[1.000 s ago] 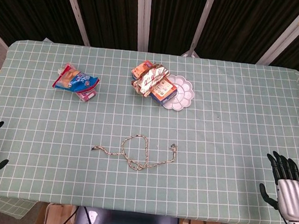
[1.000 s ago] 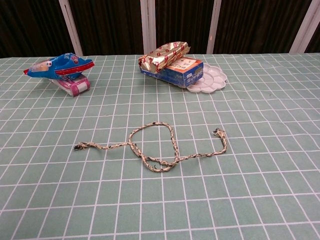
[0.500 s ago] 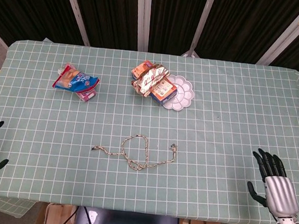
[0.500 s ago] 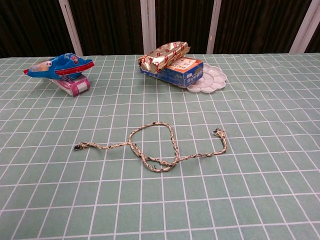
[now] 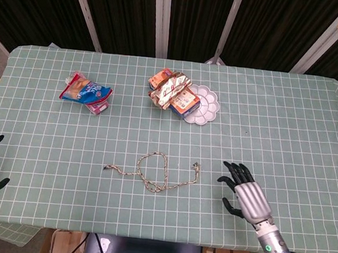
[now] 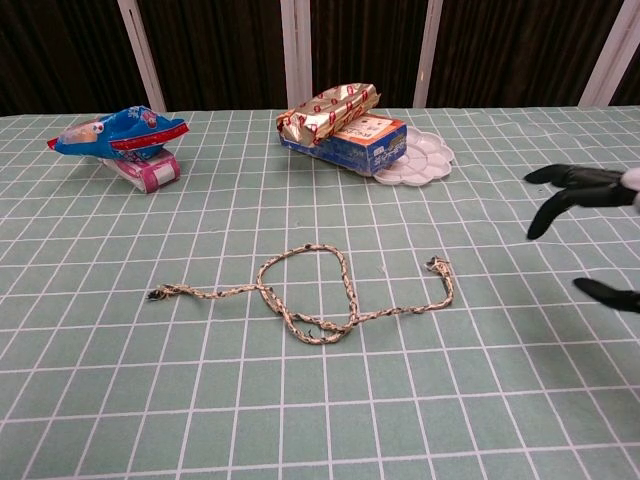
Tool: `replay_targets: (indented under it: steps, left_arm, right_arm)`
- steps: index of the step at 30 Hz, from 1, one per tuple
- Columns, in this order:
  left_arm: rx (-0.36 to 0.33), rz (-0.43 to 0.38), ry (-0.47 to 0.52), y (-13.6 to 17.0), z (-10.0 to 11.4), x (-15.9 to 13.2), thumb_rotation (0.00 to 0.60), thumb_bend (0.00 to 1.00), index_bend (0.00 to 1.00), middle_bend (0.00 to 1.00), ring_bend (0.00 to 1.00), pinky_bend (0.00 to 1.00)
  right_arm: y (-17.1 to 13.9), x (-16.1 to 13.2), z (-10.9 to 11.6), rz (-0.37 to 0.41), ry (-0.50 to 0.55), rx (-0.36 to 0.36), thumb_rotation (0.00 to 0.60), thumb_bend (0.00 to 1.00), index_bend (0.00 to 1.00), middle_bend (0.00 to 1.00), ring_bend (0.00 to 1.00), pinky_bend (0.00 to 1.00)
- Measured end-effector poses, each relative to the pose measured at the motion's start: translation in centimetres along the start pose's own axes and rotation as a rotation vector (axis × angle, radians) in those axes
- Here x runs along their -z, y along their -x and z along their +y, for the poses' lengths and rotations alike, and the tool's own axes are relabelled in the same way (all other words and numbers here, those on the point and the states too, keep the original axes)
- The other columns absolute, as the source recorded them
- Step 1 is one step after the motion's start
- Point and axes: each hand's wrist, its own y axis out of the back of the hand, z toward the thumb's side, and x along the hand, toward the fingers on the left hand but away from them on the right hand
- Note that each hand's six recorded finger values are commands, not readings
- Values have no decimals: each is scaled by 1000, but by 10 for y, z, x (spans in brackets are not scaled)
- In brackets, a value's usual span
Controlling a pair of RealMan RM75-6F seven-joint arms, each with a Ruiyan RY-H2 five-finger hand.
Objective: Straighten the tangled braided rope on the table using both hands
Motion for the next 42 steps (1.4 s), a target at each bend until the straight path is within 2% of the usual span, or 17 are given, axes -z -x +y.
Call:
replay_targets:
  steps: [6,12,18,30,42]
  left_arm:
    - [2,-2,2,-1,-1,0,600,133,64,0,0,0]
    - [5,1,5,-2,-1,1,600,134,64,0,0,0]
    - [8,3,7,-3,-2,1,600,133,64,0,0,0]
    - [13,10,10,-6,-4,3,600,133,64,0,0,0]
    - [11,7,18,-6,-3,2,600,134,64,0,0,0]
  right_arm:
    - [28,-15,-25,6,3,-37,600,423,415,98,0,0]
    - [45,-23,-35,6,9,-37,600,423,461,111,0,0]
    - [62,-29,-44,-4,17,-34,600,423,462,112,0,0]
    - [76,-29,-66,-35,13,-48,600,423,519,141,0,0]
    - [83,-30,-74,-47,15,-31,600,423,519,141,0,0]
